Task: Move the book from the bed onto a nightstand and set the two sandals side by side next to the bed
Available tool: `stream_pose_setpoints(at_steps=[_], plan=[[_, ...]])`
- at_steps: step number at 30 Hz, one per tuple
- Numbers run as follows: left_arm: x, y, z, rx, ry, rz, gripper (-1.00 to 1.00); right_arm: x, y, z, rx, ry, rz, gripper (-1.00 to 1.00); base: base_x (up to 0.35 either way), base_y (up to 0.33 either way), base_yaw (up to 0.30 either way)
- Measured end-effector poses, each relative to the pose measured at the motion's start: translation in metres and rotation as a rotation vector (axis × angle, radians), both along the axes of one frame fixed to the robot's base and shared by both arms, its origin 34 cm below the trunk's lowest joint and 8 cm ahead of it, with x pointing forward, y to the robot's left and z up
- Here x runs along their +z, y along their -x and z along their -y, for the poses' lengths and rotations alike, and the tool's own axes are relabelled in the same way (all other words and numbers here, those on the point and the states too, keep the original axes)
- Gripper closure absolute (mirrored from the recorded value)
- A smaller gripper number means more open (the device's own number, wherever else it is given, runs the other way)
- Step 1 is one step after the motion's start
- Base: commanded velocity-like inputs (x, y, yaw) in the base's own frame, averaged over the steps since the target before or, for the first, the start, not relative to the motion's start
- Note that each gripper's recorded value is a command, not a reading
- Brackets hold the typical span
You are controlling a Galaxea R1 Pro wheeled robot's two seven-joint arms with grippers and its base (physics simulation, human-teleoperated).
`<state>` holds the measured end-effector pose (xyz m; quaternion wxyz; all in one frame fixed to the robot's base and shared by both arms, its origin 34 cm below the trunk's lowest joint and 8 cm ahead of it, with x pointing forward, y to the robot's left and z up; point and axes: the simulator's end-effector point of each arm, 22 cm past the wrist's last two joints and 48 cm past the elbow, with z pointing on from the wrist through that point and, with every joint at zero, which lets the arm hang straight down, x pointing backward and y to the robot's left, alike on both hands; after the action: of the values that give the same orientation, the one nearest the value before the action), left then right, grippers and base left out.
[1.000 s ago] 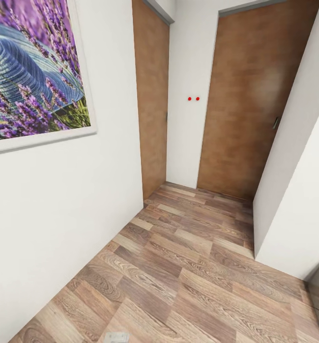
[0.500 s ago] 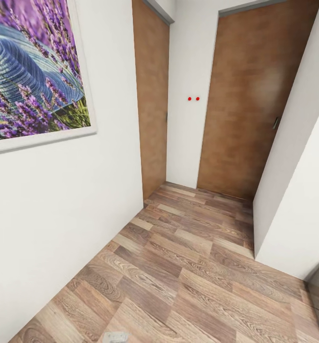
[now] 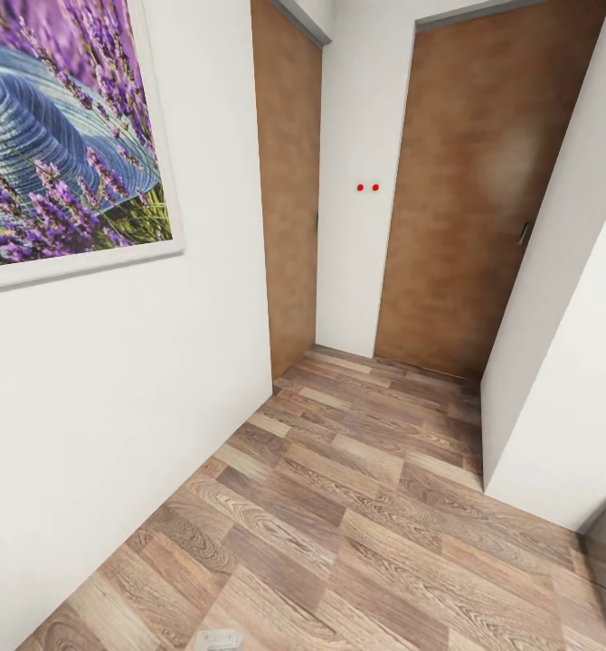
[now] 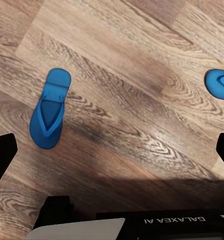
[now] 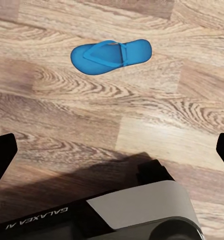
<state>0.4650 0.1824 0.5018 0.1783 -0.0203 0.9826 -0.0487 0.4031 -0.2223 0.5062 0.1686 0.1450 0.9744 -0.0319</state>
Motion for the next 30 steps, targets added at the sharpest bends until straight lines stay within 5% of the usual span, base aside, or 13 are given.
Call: stream_pose_setpoints(at_steps=[17, 30], plan=[[0.000, 0.003, -0.002, -0.001, -0.004, -0.012, -1.00, 0.002, 0.001, 0.001, -0.004, 0.001, -0.002, -1.00, 0.000, 0.000, 0.000], [-0.030, 0.013, -0.003, -0.002, -0.003, -0.056, -1.00, -0.019, -0.004, 0.003, -0.004, 0.007, 0.008, -1.00, 0.000, 0.000, 0.000]])
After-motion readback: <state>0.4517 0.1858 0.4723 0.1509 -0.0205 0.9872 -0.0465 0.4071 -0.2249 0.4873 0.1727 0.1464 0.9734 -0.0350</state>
